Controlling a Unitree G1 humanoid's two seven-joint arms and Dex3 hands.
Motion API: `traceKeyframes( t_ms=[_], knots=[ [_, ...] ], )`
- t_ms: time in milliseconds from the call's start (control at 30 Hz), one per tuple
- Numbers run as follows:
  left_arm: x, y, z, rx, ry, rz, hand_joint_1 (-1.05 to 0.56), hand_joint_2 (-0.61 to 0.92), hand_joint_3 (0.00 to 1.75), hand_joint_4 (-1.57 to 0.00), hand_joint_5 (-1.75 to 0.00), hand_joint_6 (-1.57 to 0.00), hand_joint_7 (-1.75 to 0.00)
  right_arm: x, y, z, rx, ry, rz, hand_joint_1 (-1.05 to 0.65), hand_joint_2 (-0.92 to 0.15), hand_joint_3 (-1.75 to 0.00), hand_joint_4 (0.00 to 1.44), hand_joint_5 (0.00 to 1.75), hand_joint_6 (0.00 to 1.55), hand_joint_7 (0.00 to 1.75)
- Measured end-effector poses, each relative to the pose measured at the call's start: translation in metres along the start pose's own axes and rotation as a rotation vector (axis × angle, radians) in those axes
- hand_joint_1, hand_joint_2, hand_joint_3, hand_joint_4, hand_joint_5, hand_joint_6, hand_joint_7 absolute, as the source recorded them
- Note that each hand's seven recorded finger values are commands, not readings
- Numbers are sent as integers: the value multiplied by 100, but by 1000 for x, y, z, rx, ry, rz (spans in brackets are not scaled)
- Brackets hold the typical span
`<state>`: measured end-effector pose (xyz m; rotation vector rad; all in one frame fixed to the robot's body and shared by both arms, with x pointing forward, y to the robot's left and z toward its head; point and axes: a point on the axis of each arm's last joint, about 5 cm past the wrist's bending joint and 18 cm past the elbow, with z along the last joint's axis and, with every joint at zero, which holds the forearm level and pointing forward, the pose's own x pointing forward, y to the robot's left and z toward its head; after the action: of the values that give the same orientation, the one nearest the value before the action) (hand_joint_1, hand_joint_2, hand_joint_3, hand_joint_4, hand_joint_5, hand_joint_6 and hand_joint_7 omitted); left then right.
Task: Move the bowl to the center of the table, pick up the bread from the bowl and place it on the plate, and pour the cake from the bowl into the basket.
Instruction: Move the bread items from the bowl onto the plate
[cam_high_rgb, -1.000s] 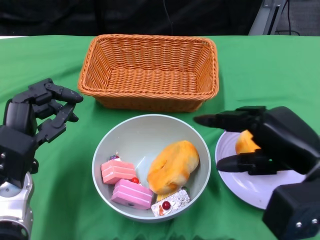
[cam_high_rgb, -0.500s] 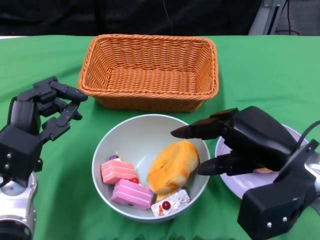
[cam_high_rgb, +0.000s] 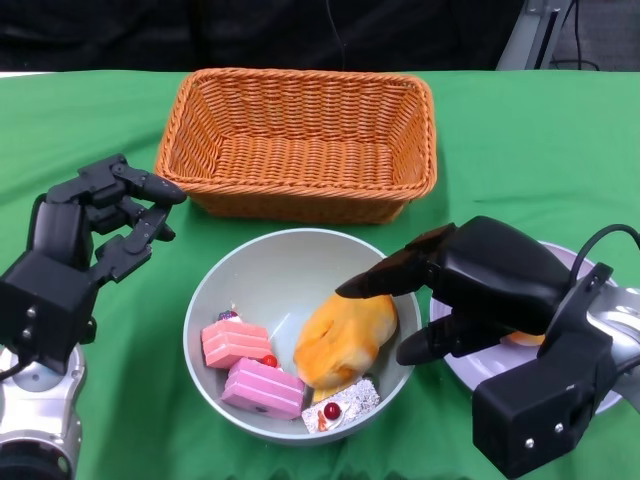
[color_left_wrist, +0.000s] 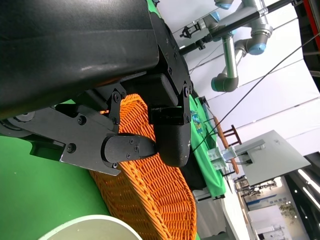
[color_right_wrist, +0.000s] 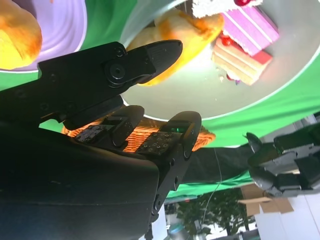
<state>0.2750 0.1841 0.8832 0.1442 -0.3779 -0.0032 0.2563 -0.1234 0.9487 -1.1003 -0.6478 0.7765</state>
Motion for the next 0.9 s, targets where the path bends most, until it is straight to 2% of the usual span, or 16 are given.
traceKeyframes(
  t_ms=[300, 500, 700, 900],
  knots=[
    [2, -2, 2, 0, -16, 3, -12, 87, 47, -84, -133, -90, -92, 4, 4, 0, -99, -14, 81, -62, -81, 0, 64, 0, 66, 0],
    [2, -4, 2, -1, -21, 14, -13, 86, 48, -85, -133, -91, -91, 7, 11, 1, -142, -22, 51, -64, -82, -1, 65, 0, 66, 0],
    [2, -5, 2, 2, -24, 30, -14, 86, 47, -85, -131, -91, -90, 10, 17, 1, -135, -24, 20, -64, -84, -1, 66, 1, 66, 0],
    [2, -6, 3, 2, -25, 29, -13, 87, 48, -85, -132, -91, -90, 15, 14, 1, -152, -30, 3, -63, -84, 0, 65, 0, 67, 0]
  ],
)
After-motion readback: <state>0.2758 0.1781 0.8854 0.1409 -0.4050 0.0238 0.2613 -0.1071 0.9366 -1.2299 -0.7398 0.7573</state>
